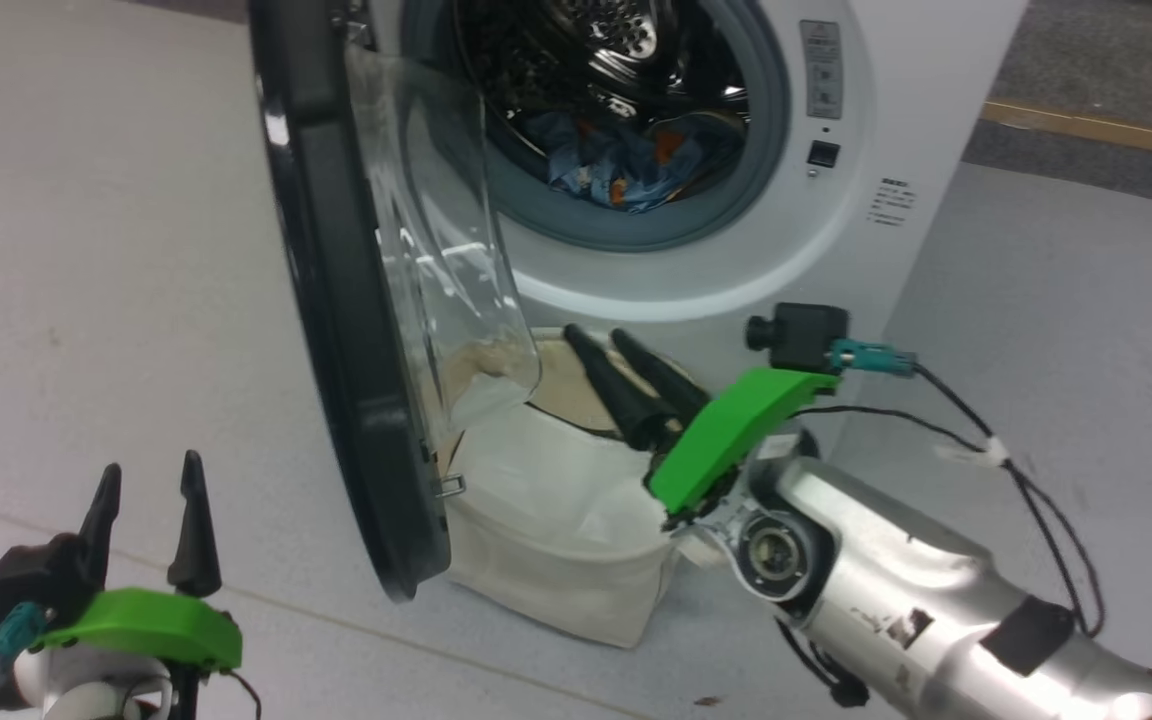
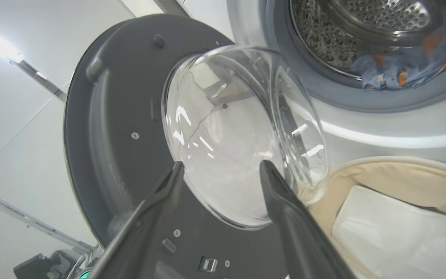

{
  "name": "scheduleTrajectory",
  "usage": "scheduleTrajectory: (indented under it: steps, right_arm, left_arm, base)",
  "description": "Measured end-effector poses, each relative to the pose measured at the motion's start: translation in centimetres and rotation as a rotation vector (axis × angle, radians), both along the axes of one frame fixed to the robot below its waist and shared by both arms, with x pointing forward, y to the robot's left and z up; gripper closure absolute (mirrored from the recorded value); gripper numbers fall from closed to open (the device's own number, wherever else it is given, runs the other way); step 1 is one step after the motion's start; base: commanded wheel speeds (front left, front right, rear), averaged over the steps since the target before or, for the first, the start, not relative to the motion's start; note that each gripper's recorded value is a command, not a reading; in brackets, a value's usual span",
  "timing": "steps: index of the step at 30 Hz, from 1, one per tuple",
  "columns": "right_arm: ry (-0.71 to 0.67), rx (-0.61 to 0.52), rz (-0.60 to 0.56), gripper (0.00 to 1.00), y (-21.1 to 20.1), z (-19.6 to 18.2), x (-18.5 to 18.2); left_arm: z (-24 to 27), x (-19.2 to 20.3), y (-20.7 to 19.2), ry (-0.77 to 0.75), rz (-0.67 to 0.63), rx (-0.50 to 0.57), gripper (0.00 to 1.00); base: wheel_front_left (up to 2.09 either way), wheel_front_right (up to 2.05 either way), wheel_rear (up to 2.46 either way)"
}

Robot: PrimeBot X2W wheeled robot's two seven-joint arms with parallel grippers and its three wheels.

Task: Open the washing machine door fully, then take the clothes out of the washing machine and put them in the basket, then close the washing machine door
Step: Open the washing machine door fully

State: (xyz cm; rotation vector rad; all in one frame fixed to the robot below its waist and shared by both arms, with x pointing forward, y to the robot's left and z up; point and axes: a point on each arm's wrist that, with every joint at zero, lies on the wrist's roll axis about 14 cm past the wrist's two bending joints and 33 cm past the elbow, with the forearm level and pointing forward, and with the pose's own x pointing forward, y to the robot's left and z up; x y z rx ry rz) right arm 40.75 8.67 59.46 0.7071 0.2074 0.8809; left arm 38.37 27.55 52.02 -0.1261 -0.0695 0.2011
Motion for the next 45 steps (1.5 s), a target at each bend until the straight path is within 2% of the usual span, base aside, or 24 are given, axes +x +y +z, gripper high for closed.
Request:
scheduleTrajectory:
  steps: [6,9,12,17,20,27,45]
  right_arm:
    - [-0.090,-0.053,-0.160,0.00,-5.6,-0.3,1.8]
    - [-0.127,-0.013,-0.255,0.00,-8.6,0.8,2.5]
    - [-0.177,-0.022,-0.358,0.00,-12.0,1.0,2.8]
    - [-0.254,-0.116,-0.557,0.00,-18.3,-0.1,2.5]
    - [-0.271,-0.179,-0.627,0.00,-20.3,-1.4,1.7]
    - [-0.250,-0.286,-0.696,0.00,-21.7,-4.6,-0.4]
    - [-0.224,-0.326,-0.703,0.00,-21.6,-6.0,-0.8]
  left_arm:
    - [0.6,1.0,-0.5,0.000,-0.036,0.020,0.00]
    - [1.1,1.6,-0.6,-0.010,-0.045,0.027,0.00]
    - [1.4,2.1,-1.0,-0.015,-0.058,0.028,0.00]
    - [1.6,2.5,-1.8,-0.019,-0.078,0.025,0.00]
    - [1.6,2.4,-1.9,-0.015,-0.082,0.028,0.00]
    - [1.7,1.8,-2.0,-0.017,-0.086,0.024,0.00]
    - [0.3,0.6,-2.5,0.016,-0.099,0.013,0.00]
  base:
    - [0.00,0.00,0.00]
    - [0.00,0.00,0.00]
    - [0.00,0.00,0.00]
    - [0.00,0.00,0.00]
    - [0.00,0.00,0.00]
    - [0.00,0.00,0.00]
    - [0.00,0.00,0.00]
